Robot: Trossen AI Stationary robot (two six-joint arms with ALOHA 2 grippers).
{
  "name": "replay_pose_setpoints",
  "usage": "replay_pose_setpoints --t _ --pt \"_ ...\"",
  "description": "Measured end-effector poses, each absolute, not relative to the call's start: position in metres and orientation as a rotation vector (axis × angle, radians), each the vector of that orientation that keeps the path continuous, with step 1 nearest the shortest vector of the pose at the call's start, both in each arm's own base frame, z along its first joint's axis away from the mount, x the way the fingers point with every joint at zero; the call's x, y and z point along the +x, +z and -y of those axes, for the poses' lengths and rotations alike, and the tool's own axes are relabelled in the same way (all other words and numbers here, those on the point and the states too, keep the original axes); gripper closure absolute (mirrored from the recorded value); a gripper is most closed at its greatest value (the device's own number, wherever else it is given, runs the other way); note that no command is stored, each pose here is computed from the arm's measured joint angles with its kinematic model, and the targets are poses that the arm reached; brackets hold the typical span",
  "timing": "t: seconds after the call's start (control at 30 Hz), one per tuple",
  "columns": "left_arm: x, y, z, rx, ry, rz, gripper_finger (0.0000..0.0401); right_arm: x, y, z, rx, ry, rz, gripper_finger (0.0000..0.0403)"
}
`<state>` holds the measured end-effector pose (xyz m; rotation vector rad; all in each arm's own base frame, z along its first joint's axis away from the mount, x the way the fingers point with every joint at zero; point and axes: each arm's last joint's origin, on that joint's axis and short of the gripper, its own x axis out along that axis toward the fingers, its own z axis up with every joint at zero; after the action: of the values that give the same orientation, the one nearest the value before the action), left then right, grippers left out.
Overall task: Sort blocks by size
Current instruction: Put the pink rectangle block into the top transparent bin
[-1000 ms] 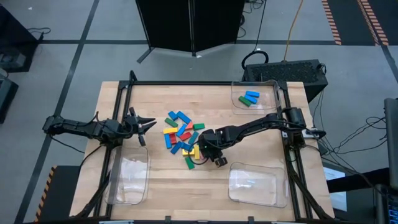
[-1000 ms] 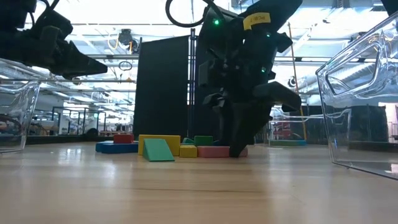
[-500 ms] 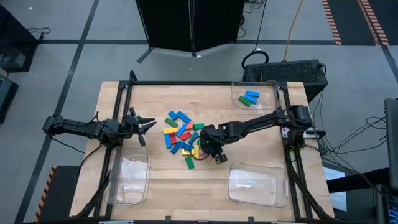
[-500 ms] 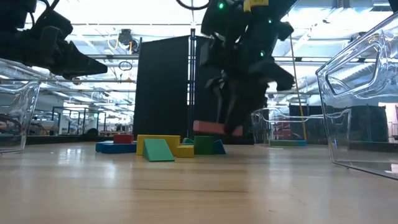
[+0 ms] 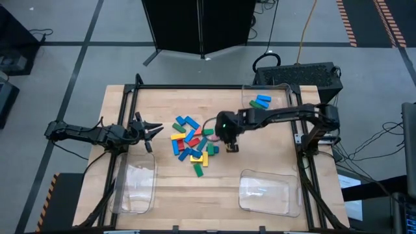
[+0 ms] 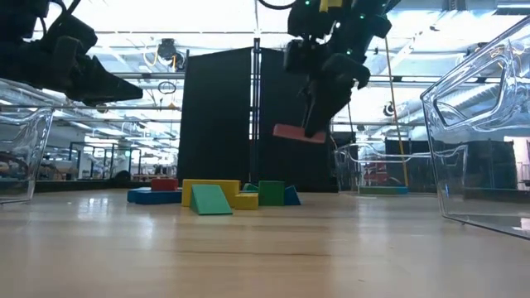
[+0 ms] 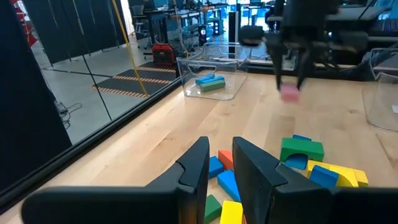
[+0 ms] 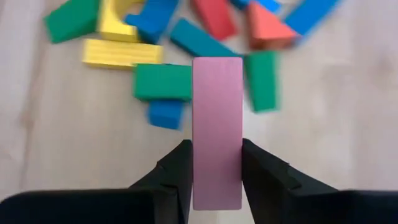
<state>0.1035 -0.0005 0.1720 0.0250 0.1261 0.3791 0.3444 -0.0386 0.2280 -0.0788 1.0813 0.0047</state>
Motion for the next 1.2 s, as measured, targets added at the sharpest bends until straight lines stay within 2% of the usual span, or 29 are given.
replay_pose_setpoints --t 0.23,0.6,0.9,1.2 --pt "0.103 0.172 0.000 0.026 0.379 -0.129 0.0326 0.312 0.263 0.068 -0.068 -0.200 -1.081 0.0296" --pt "0.103 0.172 0.000 0.025 0.379 -0.129 0.0326 0.246 0.306 0.101 0.021 -0.408 -1.105 0.0305" --pt "0.103 0.172 0.001 0.023 0.379 -0.130 0.0326 0.212 0.308 0.136 0.125 -0.561 -1.185 0.0305" --pt "0.103 0.171 0.000 0.024 0.379 -0.132 0.0326 0.178 0.275 0.163 0.208 -0.610 -1.335 0.0305"
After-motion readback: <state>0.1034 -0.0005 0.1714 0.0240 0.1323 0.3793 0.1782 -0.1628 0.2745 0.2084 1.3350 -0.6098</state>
